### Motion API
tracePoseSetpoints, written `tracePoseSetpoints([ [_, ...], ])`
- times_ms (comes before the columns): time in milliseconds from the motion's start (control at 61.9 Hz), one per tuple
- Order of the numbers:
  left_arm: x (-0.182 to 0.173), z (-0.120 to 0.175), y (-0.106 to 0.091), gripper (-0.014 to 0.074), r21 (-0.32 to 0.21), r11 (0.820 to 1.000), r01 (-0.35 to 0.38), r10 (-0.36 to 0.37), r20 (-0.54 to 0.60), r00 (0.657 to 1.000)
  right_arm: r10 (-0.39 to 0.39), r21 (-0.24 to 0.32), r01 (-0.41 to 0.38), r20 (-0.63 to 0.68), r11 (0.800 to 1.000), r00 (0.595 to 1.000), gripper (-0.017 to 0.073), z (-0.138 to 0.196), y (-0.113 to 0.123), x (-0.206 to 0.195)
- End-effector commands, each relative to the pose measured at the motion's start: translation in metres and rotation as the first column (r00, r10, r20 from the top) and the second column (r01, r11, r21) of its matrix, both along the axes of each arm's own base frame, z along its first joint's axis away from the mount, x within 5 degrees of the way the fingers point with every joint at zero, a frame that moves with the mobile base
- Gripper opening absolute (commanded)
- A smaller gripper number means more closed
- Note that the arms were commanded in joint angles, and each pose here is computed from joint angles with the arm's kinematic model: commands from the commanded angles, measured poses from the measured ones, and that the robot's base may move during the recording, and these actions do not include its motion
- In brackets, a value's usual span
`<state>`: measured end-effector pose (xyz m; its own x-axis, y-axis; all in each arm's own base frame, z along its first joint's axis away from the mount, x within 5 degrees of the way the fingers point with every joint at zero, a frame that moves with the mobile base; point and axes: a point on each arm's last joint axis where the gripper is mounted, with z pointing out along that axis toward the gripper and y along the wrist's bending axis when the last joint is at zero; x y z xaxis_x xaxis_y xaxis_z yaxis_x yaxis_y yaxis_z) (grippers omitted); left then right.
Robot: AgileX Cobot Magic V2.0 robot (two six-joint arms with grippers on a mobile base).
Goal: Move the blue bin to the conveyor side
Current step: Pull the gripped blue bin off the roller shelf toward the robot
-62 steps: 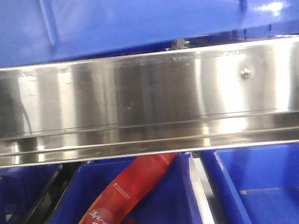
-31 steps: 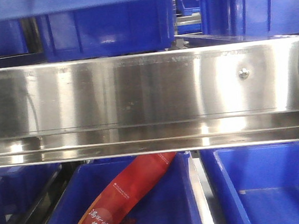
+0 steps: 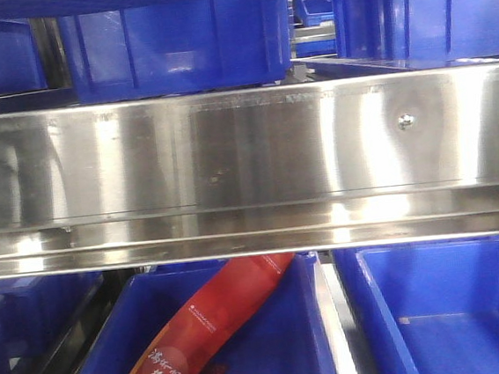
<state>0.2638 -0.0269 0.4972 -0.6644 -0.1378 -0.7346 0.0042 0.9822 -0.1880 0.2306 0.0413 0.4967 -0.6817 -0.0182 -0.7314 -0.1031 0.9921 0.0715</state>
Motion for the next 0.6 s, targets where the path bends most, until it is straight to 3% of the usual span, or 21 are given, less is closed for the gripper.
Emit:
tracePoseSetpoints([
  [0,-0.016,0.018,0.004,-0.002,0.025,1.0,-0.016,0.013,0.115,0.993,-0.018,-0.027,0.022,0.153,0.999,0.988,-0.0078,0.02,-0.008,-0.016],
  [582,-0.05,0.014,0.007,-0.002,0.021,1.0,-0.018,0.015,0.15,0.989,-0.018,-0.022,0.023,0.178,1.0,0.984,-0.0078,0.025,-0.01,-0.027],
])
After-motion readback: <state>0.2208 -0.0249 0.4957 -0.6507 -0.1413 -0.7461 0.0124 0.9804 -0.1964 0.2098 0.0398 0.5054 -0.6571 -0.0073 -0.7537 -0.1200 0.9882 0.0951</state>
